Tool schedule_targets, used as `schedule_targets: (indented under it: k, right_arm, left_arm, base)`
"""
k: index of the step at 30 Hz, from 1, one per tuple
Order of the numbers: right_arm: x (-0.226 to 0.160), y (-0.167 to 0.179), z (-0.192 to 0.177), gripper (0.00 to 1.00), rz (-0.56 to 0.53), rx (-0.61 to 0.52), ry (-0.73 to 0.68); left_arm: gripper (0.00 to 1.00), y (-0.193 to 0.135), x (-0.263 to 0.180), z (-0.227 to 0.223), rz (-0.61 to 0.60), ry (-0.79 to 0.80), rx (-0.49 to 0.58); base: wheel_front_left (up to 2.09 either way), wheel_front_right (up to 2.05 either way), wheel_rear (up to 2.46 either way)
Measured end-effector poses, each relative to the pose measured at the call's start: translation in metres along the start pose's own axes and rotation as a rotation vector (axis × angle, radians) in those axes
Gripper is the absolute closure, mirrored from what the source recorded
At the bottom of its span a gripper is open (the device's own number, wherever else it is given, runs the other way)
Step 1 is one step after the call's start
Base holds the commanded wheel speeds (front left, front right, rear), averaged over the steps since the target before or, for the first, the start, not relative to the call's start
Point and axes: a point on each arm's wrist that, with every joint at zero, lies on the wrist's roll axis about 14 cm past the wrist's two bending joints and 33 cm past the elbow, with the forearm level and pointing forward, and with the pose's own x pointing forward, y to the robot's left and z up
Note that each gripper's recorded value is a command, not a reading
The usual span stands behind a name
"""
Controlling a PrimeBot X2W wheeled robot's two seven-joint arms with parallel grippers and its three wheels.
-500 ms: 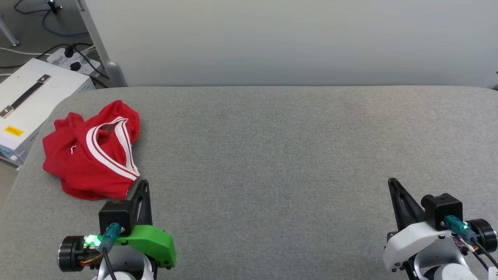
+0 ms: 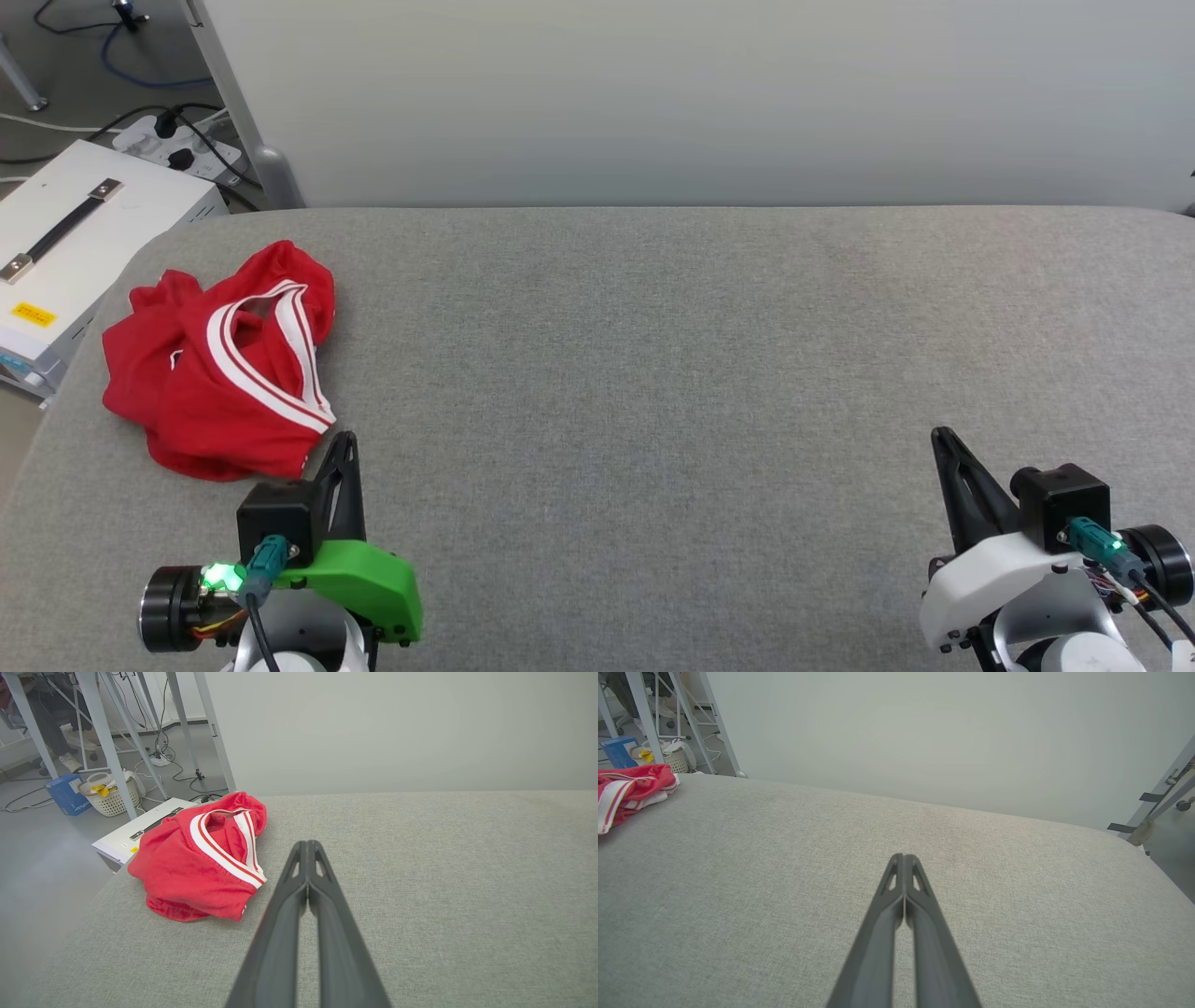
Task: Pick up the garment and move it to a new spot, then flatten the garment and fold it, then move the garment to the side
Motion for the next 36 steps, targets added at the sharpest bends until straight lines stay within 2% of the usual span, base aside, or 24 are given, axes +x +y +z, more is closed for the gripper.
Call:
schedule_targets:
  k: [11,12,13,14,15,16,17,36]
  right_arm:
    - [0.0000,0.0001,0.0000,1.00,0.000,0.000,0.000]
    - [-0.0001,0.0001,-0.0001,0.00,0.000,0.000,0.000]
    - [-0.0001,0.0000,-0.0003,0.00,0.000,0.001,0.001]
    - [-0.0001,0.0000,-0.0003,1.00,0.000,0.002,0.001]
    - [-0.0001,-0.0001,-0.0003,0.00,0.000,0.002,0.001]
    - [-0.0001,0.0000,-0.0003,1.00,0.000,0.002,0.001]
    - [-0.0001,0.0000,-0.0003,0.00,0.000,0.002,0.001]
    - [0.0004,-0.0057,0.0073,0.00,-0.017,0.049,-0.045]
  left_arm:
    - [1.00,0.0001,0.0000,0.0000,0.000,0.000,0.000]
    - [0.00,0.0001,-0.0001,-0.0001,0.000,0.000,0.000]
    - [0.00,0.0001,-0.0002,-0.0004,0.000,0.001,0.000]
    - [1.00,0.0001,-0.0002,-0.0004,0.000,0.001,0.000]
    - [0.00,0.0000,-0.0002,-0.0004,0.000,0.001,0.000]
    - [1.00,0.0001,-0.0002,-0.0005,0.000,0.001,0.000]
    - [0.00,0.0001,-0.0002,-0.0005,0.000,0.002,0.000]
    - [0.00,-0.0063,0.0004,0.0022,-0.008,-0.026,-0.018]
  base:
    - [0.00,0.00,0.00]
    - [0.00,0.00,0.00]
    - [0.00,0.00,0.00]
    - [0.00,0.00,0.00]
    - [0.00,0.00,0.00]
    - [0.00,0.00,0.00]
    - [0.00,0.00,0.00]
    - [0.00,0.00,0.00]
